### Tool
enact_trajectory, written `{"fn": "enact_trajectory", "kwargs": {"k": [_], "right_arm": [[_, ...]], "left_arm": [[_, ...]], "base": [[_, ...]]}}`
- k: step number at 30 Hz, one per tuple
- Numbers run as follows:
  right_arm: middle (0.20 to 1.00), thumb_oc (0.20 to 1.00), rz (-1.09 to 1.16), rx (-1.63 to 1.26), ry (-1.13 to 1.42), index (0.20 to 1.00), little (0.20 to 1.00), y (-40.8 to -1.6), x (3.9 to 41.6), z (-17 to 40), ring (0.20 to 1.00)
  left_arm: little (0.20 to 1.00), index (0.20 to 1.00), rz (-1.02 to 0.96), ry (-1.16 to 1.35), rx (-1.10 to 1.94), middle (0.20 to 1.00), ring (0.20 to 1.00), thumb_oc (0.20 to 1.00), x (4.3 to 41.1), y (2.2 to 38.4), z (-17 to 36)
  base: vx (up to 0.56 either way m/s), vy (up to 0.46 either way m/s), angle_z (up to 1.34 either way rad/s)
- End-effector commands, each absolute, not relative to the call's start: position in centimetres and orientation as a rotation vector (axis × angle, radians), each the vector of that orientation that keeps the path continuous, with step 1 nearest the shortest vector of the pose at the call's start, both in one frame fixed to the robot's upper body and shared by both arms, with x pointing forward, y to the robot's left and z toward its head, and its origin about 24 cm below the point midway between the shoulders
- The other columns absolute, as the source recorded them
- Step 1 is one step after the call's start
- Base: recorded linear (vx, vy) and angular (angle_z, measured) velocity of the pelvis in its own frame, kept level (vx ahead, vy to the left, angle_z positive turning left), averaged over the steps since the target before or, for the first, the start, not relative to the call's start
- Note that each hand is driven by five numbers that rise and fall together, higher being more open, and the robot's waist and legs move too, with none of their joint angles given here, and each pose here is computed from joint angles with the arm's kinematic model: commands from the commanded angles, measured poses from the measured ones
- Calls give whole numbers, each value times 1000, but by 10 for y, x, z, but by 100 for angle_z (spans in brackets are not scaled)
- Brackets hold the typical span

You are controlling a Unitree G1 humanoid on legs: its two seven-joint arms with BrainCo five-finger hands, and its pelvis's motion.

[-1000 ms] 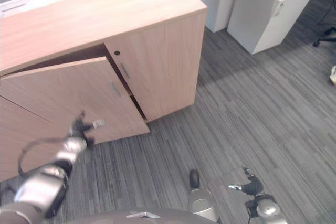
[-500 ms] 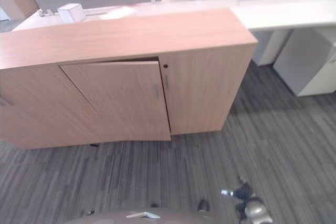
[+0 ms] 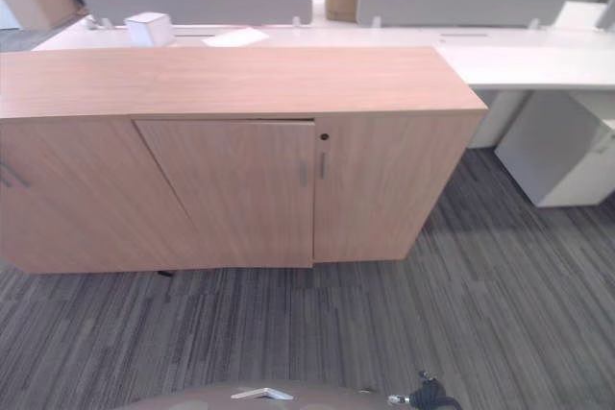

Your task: Put the empty folder in the office cabinet

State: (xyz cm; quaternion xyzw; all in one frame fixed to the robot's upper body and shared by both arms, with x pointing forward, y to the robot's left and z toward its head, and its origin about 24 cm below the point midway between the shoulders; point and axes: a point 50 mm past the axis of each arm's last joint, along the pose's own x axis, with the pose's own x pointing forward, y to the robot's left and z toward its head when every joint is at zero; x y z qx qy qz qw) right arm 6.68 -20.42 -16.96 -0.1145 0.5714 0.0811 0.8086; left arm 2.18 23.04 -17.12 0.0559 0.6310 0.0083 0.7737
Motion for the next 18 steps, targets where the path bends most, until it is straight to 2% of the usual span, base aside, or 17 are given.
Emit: {"fn": "enact_trajectory", "kwargs": {"k": [1,5,18], "right_arm": [[1000,1000,166,-233,1219,1000,1000,-209,79,-168,1000],[1000,1000,181,-239,1256,1000,1000,-207,72,-170,1000],[1000,1000,184,-211,1304,1000,1000,-208,61,-172,1000]], "left_arm": [[1000,1000,0,1349,129,1000,1000,1000,36,228,-171],[1000,1000,-27,1394,126,1000,1000,1000,27,225,-173],[1000,1000,-20,1458,118,1000,1000,1000,9,230,-173]], "base": [[31,-21,34],[53,-19,39],[43,-27,-3]]}}
